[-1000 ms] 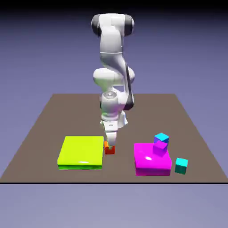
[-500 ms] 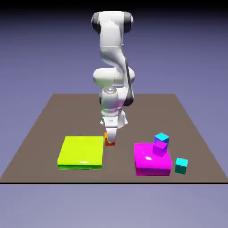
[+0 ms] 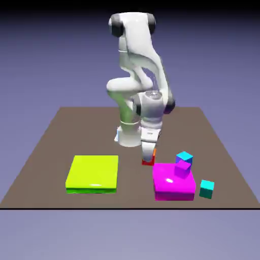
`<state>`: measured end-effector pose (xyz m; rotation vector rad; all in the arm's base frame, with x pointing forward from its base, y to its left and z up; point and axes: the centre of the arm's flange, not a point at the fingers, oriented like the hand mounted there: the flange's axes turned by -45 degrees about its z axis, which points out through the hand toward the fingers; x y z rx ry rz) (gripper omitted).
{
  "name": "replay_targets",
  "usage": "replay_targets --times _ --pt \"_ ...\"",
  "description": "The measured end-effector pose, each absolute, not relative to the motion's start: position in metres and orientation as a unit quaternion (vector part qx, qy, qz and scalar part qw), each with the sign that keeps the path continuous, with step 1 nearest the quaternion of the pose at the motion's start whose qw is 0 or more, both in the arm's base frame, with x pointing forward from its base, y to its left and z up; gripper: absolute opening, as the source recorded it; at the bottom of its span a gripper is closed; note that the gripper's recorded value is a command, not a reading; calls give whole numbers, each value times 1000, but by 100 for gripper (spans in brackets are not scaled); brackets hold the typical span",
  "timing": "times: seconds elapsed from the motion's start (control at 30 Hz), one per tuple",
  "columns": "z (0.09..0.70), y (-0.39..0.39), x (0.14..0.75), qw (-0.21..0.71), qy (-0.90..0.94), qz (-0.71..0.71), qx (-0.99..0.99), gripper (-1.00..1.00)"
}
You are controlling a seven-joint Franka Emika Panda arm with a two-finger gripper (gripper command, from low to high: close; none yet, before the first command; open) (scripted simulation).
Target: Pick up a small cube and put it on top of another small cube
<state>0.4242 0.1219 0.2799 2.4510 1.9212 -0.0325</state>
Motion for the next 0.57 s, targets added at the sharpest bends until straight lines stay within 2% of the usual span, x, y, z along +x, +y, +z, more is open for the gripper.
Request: replay_targets --times 0.33,0.47,0.5,0.57 --pt "340 238 438 4 544 -8 839 -100" --pt "273 228 443 5 535 -9 845 -100" --pt "270 228 442 5 535 -9 845 100" --pt "270 228 442 5 535 -8 845 100"
